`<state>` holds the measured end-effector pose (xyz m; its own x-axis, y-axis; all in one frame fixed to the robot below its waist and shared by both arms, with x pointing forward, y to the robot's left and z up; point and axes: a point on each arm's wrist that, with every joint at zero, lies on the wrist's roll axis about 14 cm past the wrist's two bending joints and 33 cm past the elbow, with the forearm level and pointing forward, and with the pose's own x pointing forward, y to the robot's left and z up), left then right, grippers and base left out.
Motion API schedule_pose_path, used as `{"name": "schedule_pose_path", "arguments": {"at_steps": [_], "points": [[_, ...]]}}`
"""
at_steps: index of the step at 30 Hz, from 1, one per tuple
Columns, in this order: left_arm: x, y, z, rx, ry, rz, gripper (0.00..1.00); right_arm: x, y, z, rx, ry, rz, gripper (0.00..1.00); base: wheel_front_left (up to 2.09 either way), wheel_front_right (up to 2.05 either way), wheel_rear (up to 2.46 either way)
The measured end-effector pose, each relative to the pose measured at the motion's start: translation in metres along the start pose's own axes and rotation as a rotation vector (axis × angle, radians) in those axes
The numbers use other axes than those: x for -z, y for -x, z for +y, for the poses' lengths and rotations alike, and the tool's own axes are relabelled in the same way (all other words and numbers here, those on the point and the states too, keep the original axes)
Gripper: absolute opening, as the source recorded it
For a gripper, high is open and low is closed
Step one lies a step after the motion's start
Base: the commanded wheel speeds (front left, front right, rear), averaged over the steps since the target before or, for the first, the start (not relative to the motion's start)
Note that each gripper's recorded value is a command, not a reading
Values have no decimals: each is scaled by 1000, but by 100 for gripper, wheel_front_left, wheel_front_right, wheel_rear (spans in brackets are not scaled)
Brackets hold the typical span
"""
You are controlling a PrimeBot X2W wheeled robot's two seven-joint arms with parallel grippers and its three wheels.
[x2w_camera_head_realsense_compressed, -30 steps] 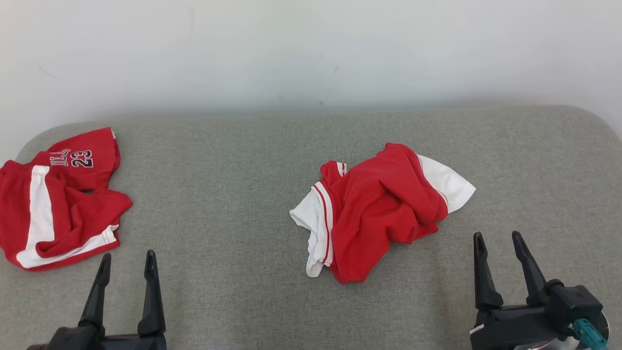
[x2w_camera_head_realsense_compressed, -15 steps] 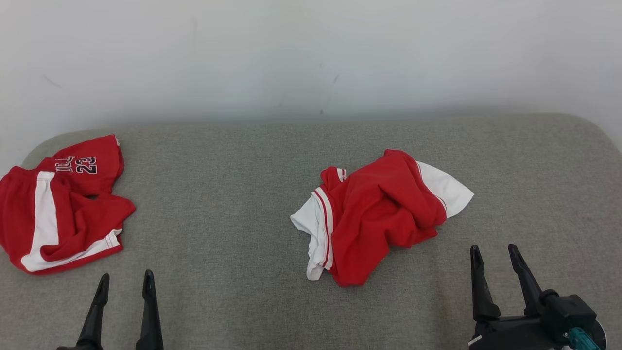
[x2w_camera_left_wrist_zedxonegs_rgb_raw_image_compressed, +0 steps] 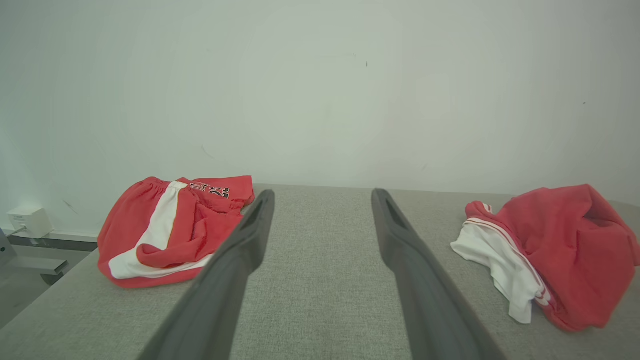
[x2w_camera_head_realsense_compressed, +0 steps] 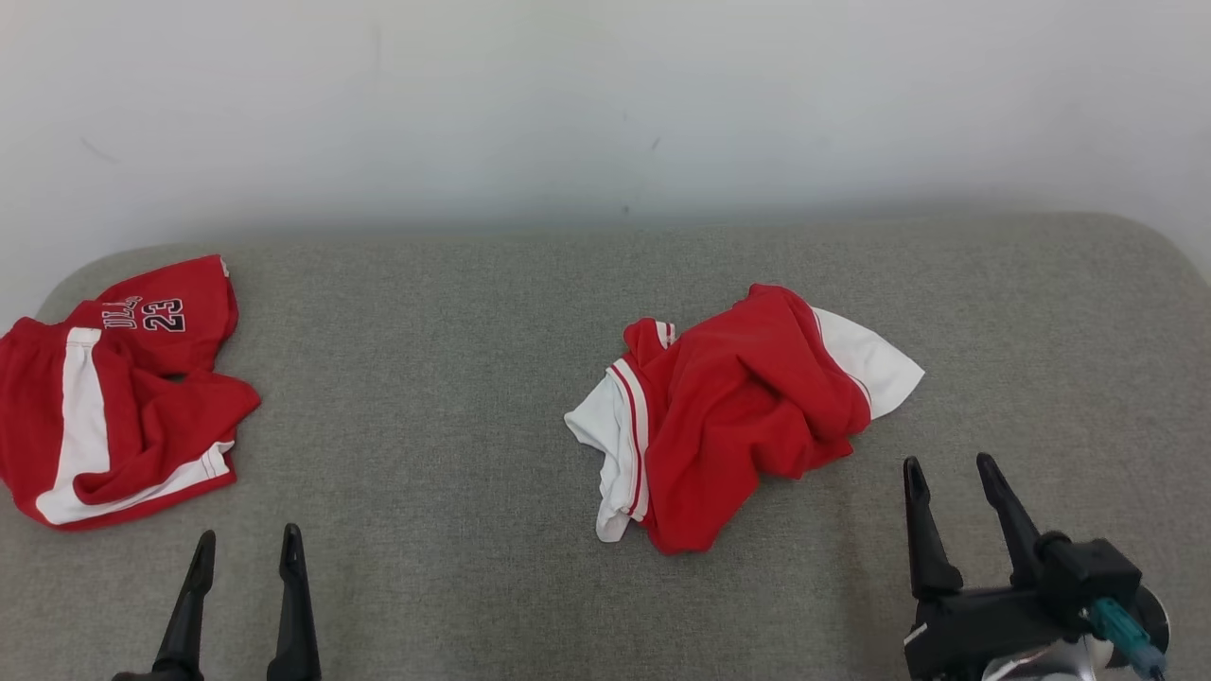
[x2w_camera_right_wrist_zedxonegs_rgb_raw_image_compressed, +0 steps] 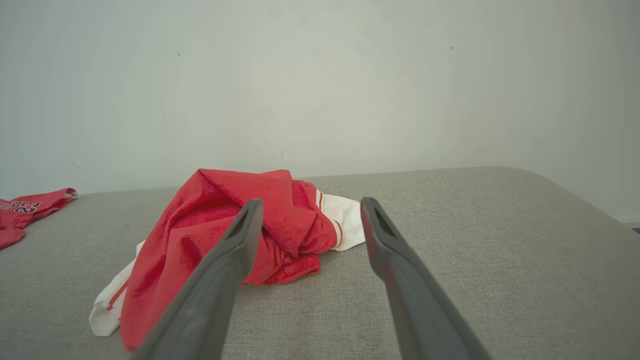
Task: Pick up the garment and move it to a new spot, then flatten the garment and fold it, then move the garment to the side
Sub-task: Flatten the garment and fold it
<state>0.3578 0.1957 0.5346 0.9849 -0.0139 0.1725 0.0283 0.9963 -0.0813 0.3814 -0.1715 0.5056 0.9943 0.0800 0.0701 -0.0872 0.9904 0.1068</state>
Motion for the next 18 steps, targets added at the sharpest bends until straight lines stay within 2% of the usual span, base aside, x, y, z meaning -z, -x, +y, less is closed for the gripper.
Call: {"name": "schedule_pose_path", "arguments": {"at_steps": [9, 18], "points": [[8, -10, -8, 16, 19, 16, 100, -14, -60, -5, -76, 133, 43, 100, 0, 0, 0], [23, -18, -4, 2, 30, 54, 100, 2, -122, -24, -89, 230, 170, 100, 0, 0, 0]]}}
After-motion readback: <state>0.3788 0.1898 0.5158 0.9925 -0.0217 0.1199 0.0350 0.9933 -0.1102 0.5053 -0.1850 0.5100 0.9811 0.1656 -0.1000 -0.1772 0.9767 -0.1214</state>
